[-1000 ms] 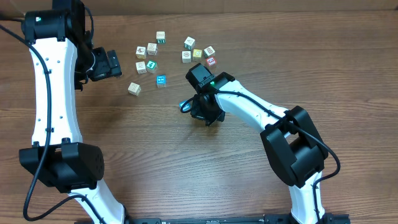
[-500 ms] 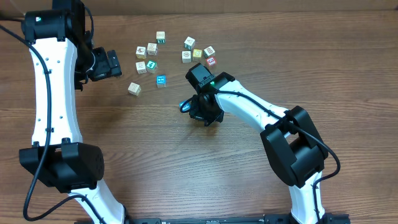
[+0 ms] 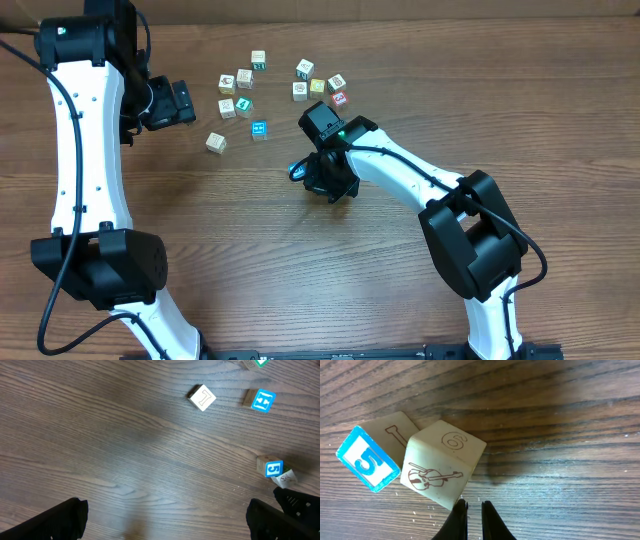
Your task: Form a circle
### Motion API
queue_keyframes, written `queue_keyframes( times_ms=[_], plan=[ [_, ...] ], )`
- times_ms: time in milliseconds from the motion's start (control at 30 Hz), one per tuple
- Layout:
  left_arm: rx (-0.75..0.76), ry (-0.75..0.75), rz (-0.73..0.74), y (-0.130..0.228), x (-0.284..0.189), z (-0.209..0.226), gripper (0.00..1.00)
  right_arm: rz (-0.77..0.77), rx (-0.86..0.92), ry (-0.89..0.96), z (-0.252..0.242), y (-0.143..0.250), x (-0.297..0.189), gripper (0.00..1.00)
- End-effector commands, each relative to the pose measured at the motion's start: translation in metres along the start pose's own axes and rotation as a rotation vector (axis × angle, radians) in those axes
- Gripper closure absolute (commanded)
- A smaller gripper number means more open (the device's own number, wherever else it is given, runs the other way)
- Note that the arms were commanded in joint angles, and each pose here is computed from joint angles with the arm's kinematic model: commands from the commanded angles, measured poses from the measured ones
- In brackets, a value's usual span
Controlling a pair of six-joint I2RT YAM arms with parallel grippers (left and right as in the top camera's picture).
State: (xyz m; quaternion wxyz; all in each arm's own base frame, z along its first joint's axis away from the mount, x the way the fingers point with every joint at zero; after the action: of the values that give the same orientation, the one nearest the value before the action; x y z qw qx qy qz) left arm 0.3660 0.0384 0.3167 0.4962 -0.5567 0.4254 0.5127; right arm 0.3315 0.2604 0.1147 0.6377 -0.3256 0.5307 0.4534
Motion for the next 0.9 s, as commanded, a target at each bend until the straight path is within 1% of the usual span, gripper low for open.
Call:
queue_keyframes(
  times_ms=[0, 200, 400, 500, 633, 733, 800, 867],
  plan=[
    [-0.011, -0.01, 0.005, -0.002, 0.003, 0.0, 0.01, -0.01, -0.01, -0.032, 0.003, 0.003, -0.012, 0.91],
    [-0.011, -0.01, 0.005, -0.002, 0.003, 0.0, 0.0, -0.01, -0.01, -0.032, 0.003, 0.003, -0.012, 0.88],
    [-0.011, -0.01, 0.005, -0.002, 0.003, 0.0, 0.01, -0.005, -0.012, -0.024, 0.002, 0.004, -0.013, 0.88],
    [-0.011, -0.01, 0.005, -0.002, 0.003, 0.0, 0.0, -0.015, -0.032, -0.032, 0.002, -0.002, -0.023, 0.89],
    [-0.01, -0.01, 0.005, -0.002, 0.003, 0.0, 0.01, -0.061, -0.059, -0.076, 0.002, -0.026, -0.057, 0.89],
    [-0.011, -0.01, 0.005, -0.002, 0.003, 0.0, 0.0, -0.121, -0.083, -0.122, -0.001, -0.052, -0.096, 0.92],
    [-0.011, -0.01, 0.005, -0.002, 0.003, 0.0, 0.0, -0.172, -0.118, -0.154, -0.001, -0.069, -0.129, 0.92],
    [-0.011, -0.01, 0.005, -0.002, 0.003, 0.0, 0.0, -0.235, -0.139, -0.194, -0.001, -0.083, -0.167, 0.83]
  ],
)
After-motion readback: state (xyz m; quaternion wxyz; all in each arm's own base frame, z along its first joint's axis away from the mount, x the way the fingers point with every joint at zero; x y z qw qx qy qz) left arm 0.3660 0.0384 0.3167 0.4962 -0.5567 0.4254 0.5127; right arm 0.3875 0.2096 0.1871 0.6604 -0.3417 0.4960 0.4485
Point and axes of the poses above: each gripper's point midway between its finger pads, its own x axis out along the fingers, its own z axis along the line the jaws close on, y = z × x, the point moved 10 cm from there along -x, back along the fingers, and after that the axes turned 12 degrees about x, right-handed, at the moved point
